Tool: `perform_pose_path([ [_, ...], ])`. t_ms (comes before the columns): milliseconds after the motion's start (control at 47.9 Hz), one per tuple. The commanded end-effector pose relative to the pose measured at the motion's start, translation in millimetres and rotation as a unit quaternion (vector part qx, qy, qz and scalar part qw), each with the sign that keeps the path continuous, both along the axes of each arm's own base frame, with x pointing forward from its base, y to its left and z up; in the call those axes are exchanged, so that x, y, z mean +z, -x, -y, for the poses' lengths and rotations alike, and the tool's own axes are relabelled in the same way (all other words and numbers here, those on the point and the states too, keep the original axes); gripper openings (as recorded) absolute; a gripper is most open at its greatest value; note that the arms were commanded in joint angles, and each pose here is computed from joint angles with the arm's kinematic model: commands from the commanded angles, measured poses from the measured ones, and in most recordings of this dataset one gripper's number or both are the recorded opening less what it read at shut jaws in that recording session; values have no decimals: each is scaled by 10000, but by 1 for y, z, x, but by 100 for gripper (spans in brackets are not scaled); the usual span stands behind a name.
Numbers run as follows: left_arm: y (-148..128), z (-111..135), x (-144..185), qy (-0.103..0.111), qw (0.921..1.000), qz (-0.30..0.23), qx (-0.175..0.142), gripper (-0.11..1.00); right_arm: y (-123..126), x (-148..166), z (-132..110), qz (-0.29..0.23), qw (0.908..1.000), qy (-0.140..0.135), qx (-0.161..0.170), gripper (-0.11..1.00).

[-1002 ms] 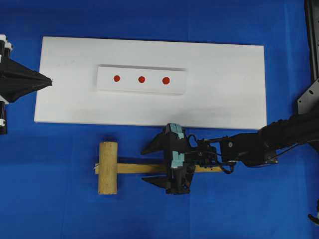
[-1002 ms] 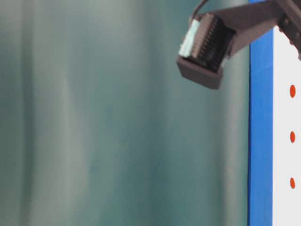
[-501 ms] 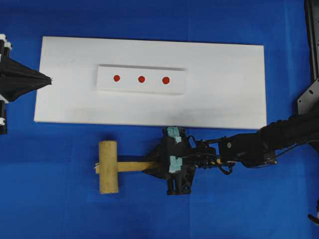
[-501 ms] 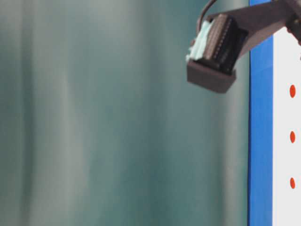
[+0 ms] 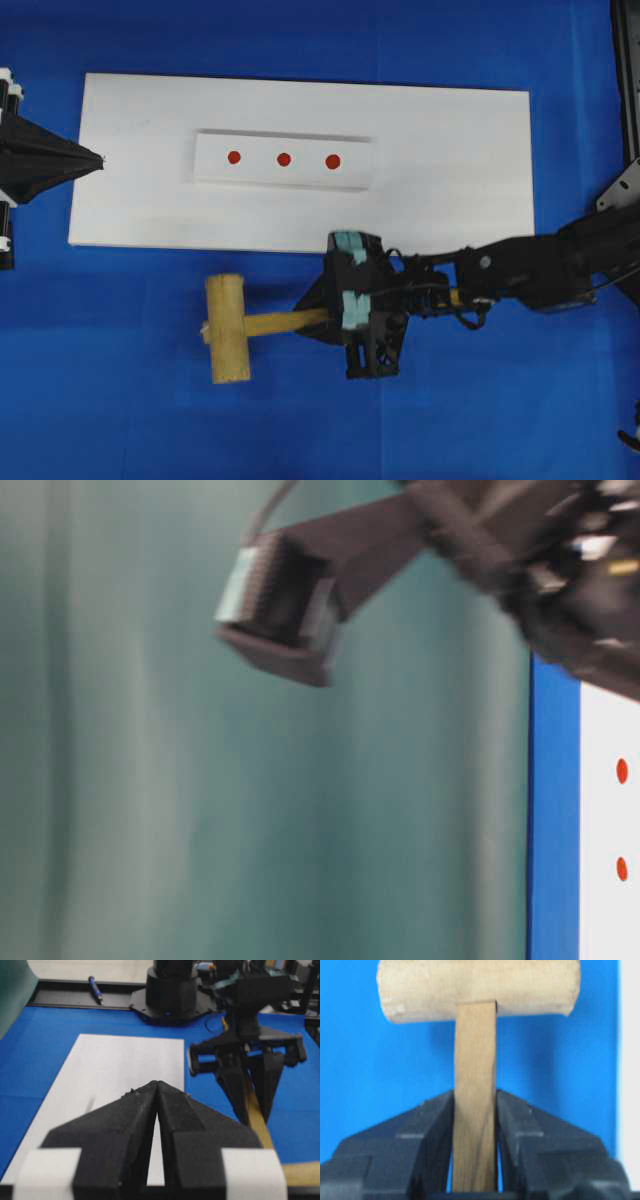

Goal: Hit the mark with a hammer.
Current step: 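Lift the mallet with the right gripper and carry it over the board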

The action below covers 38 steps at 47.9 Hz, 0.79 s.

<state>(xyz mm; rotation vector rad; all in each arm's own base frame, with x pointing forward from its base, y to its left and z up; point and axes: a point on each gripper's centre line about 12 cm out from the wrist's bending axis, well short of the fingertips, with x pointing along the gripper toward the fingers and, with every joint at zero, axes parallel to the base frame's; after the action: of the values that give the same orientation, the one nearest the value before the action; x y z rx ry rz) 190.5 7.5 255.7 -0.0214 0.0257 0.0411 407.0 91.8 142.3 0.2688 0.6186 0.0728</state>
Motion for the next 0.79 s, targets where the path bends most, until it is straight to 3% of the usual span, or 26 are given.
perform_pose_path([
  [0, -1, -1, 4, 13, 10000, 54, 18, 2, -1, 43, 2, 484, 9988, -56, 32, 10],
  [188, -2, -1, 4, 13, 10000, 54, 18, 2, 10, 80, 5, 939, 9954, 77, 171, 10],
  [438, -1, -1, 4, 20, 10000, 55, 18, 2, 10, 84, 16, 1029, 9946, 134, 51, 10],
  [626, -1, -1, 4, 104, 9999, 58, 22, 2, 6, 86, 48, 1083, 9933, 230, -318, 10],
  [772, -1, -1, 3, 204, 9998, 55, 24, 2, 5, 88, 79, 1124, 9910, 484, -548, 10],
])
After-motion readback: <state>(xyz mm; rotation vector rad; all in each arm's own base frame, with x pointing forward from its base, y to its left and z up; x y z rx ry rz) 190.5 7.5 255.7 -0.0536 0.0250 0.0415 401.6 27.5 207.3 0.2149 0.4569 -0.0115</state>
